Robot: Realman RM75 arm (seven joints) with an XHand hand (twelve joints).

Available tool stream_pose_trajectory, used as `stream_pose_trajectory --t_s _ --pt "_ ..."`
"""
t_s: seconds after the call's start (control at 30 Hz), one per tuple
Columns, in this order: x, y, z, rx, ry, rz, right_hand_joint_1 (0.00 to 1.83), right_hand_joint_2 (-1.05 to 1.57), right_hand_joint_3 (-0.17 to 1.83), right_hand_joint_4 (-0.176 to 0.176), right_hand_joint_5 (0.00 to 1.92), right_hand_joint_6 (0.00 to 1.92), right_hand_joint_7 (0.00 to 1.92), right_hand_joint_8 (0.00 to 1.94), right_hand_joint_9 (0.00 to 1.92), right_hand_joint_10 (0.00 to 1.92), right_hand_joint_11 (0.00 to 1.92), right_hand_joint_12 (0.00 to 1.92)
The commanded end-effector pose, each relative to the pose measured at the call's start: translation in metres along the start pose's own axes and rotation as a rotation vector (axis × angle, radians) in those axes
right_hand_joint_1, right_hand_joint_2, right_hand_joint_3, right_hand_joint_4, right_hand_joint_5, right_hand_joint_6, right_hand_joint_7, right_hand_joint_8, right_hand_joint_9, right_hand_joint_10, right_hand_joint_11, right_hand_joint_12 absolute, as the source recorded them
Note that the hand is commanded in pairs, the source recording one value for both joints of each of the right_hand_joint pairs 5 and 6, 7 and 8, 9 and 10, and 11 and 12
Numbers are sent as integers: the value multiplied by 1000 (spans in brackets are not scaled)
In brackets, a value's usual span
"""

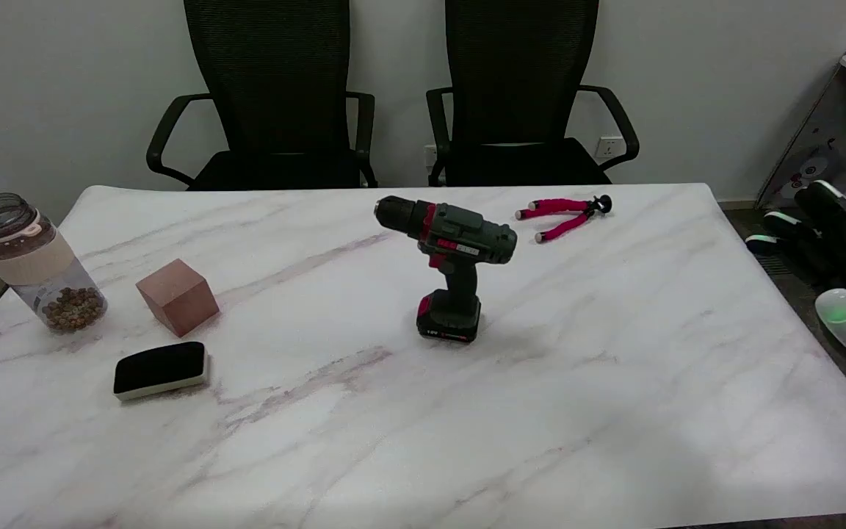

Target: Pick up the power screwdriver.

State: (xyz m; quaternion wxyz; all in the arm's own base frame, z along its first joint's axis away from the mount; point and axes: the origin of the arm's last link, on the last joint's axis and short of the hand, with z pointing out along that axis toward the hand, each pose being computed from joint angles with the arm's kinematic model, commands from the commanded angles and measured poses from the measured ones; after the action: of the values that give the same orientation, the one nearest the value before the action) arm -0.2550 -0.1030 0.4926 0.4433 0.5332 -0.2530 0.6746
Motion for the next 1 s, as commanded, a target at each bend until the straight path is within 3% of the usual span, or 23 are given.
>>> stream_pose_trajectory --t_s 0.03,0.33,0.47,1.0 --pt "-7 21 7 -137 -137 -3 924 98 741 -141 237 237 237 237 477 477 651 651" --pt "-31 46 21 -220 -220 22 923 -50 811 -103 233 233 233 233 443 443 592 592" --pt "-58 64 29 -254 -283 65 922 -88 778 -77 234 234 234 234 428 428 560 560" --pt "-154 127 49 -374 -303 233 937 -271 779 -9 221 221 221 221 357 357 374 374"
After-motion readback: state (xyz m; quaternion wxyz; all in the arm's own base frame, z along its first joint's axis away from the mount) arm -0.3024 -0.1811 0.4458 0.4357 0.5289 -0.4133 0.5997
